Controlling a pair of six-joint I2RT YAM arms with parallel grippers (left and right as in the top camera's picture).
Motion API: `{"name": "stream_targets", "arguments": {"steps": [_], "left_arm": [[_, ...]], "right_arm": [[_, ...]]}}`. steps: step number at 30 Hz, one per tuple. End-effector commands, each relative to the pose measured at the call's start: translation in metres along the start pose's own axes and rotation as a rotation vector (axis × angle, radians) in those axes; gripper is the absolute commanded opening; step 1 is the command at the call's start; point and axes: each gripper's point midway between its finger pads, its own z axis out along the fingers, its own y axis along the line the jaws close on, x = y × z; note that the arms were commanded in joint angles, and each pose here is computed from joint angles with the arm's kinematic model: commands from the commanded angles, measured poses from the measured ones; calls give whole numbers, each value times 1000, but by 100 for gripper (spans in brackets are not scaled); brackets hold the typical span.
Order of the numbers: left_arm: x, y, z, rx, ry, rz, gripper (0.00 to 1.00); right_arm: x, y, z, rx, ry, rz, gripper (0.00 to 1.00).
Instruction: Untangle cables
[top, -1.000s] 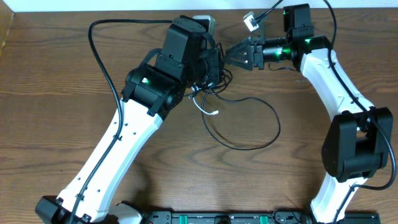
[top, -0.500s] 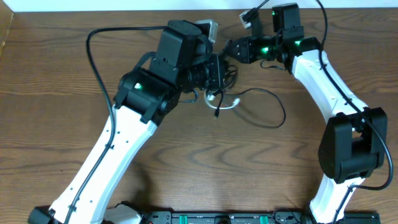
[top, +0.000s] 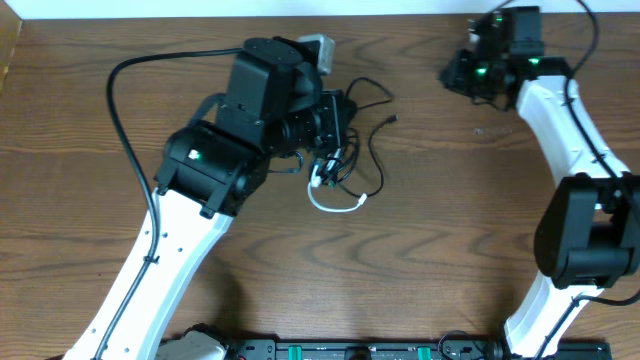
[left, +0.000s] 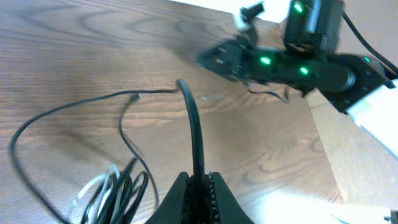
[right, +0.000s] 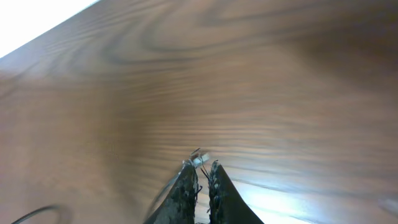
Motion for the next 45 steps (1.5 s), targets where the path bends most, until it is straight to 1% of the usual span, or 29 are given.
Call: {"name": "stream_targets", "arguments": {"steps": [1,3,6,8,9,11,13,16,19,22,26,31,35,40,45], "left_arm": [[-11,2,-17,7,-46,-12,8],[-14,6,-18,0,-53,-20,7],[-15,8,-18,-3,-57,-22,7],[-16,7,-19,-1,-61,-20,7],[-17,7,-19,1,-64,-20,7],[-20,5,-19,7,-75,-16,8],[-24,2,-19,18,-92,-22,8],[-31,-6,-20,57,-116,-27,7],[-38,-21,-23,131,-137,-9,7],[-48,-30,-26,175,-174,-36,7],[-59,-37,-29,210,-211,-85,7],[-67,-44,-33,247,-238,-112,7],[-66,-51,-34,279,-230,-104,7],[-65,-52,-35,288,-224,-108,7],[-65,-52,-35,289,-222,-116,7]], "right_arm": [[-20,-41,-26,100,-68,82,7],[-21,-45,-31,55,-57,74,8],[-17,-24,-35,-103,-25,-55,16],[-9,-5,-36,-203,4,-151,33],[-4,3,-36,-237,19,-175,39],[6,16,-36,-288,50,-202,47],[15,29,-34,-329,81,-209,51],[30,54,-30,-385,124,-237,55],[44,81,-22,-429,154,-265,56],[57,110,-13,-495,191,-245,56],[63,134,-4,-541,215,-184,57],[56,149,5,-569,204,-101,66],[51,159,9,-621,191,-93,74],[56,176,25,-717,212,-83,77],[66,195,48,-770,220,-74,77]]}}
